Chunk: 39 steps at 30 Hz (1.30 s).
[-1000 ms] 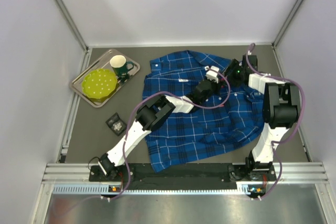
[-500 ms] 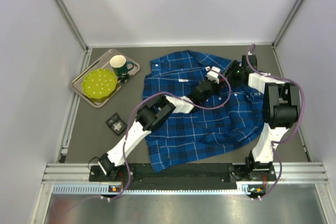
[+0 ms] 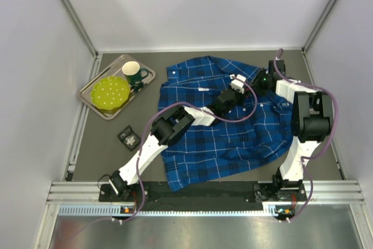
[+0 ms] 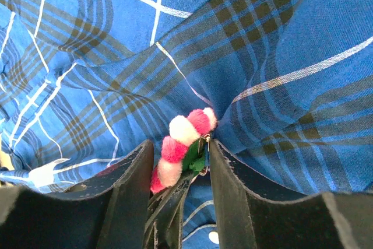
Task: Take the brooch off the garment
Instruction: Open the brooch with the flattened clothing.
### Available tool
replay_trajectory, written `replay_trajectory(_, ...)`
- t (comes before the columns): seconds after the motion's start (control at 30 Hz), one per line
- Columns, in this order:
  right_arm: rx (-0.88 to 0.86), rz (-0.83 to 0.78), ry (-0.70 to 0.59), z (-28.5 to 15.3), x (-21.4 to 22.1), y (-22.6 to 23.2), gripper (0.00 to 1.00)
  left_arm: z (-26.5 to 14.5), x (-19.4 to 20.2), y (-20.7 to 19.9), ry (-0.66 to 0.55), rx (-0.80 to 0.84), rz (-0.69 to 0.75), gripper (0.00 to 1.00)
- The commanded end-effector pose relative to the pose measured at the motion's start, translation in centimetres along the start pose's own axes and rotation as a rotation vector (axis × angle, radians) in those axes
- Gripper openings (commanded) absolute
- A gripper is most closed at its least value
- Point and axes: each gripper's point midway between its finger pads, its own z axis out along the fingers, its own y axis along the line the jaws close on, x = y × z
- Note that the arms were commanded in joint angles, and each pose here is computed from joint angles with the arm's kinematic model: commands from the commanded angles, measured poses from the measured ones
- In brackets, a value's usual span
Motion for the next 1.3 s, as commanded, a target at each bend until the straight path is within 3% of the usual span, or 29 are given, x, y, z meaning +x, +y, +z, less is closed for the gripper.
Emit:
replay_trajectory(0.0, -0.094, -0.039, -0.004, -0.4, -1.0, 3.2, 0.41, -0.2, -2.9, -3.7, -0.025, 0.116, 0.013, 0.00)
replay_trajectory(0.43, -0.104, -0.057, -0.004, -0.3, -1.2, 3.5, 0.26, -0.3, -2.5, -3.7, -0.010, 0.129, 0.006, 0.00)
replay_trajectory(0.9, -0.123, -0.072, 0.008, -0.1, -1.3, 3.9, 0.00, -0.6, -2.6, -3.7, -0.016, 0.135, -0.003, 0.00)
replay_trajectory(1.27, -0.109, -0.171, 0.004, -1.0, -1.3, 4.2, 0.00, -1.0, -2.0, -5.0, 0.033, 0.244, -0.029, 0.00)
